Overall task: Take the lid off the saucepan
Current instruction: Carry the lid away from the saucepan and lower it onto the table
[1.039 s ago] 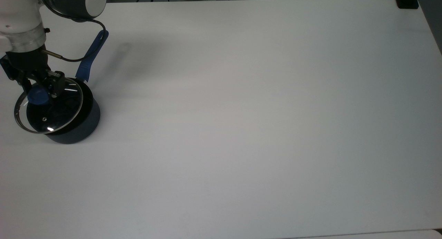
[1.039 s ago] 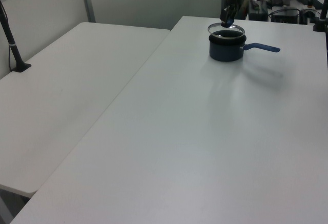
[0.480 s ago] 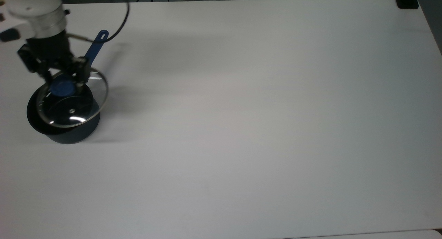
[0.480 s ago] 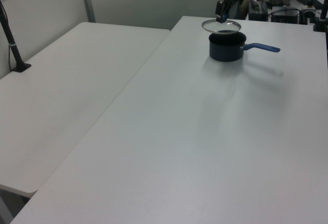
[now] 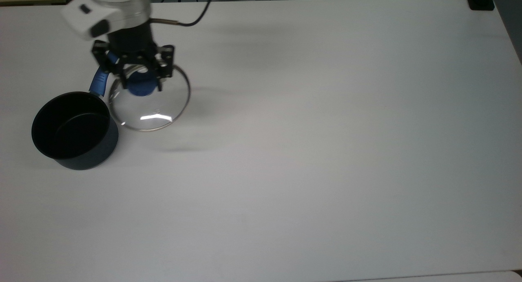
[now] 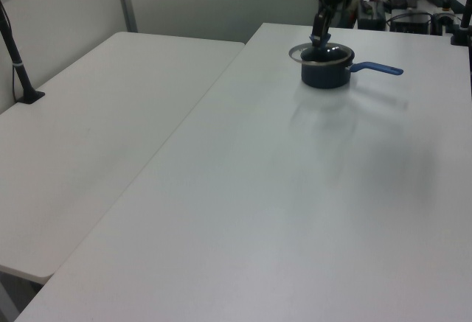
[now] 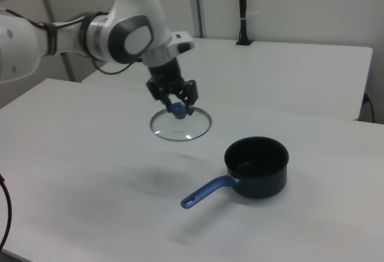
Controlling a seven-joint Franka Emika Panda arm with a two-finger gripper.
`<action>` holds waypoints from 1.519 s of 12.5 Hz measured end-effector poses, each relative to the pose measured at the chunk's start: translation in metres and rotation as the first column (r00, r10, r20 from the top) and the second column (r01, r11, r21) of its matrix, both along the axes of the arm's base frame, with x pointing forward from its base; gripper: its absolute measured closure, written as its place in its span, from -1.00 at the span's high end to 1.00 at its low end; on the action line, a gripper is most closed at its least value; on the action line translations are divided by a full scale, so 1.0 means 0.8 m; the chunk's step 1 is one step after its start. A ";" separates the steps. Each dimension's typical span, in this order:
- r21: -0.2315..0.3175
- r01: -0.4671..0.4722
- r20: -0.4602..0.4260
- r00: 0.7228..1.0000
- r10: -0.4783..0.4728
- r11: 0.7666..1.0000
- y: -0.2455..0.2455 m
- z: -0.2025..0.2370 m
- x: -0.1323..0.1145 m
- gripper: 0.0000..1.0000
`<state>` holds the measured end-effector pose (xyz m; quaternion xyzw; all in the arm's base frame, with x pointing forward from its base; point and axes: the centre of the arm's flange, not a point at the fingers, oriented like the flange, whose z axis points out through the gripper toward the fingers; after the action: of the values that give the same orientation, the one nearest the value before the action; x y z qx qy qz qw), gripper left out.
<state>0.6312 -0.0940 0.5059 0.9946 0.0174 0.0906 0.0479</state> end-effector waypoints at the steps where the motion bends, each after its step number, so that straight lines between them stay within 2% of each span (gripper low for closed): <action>1: -0.010 -0.019 -0.021 1.000 0.019 1.000 0.017 -0.007 -0.010 0.33; 6: -0.058 -0.066 -0.059 0.996 0.062 0.996 0.093 -0.078 -0.047 0.33; 8: -0.059 -0.075 -0.062 0.996 0.072 0.995 0.112 -0.105 -0.056 0.33; 10: -0.073 -0.053 -0.063 0.997 0.049 0.996 0.123 -0.118 -0.061 0.33; 14: -0.151 0.003 -0.048 0.999 -0.011 0.989 0.161 -0.156 -0.075 0.33; 19: -0.142 0.052 -0.043 0.997 -0.059 0.989 0.193 -0.200 -0.072 0.33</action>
<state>0.5734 0.0607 0.3455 0.9907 -0.0028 0.0644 0.1200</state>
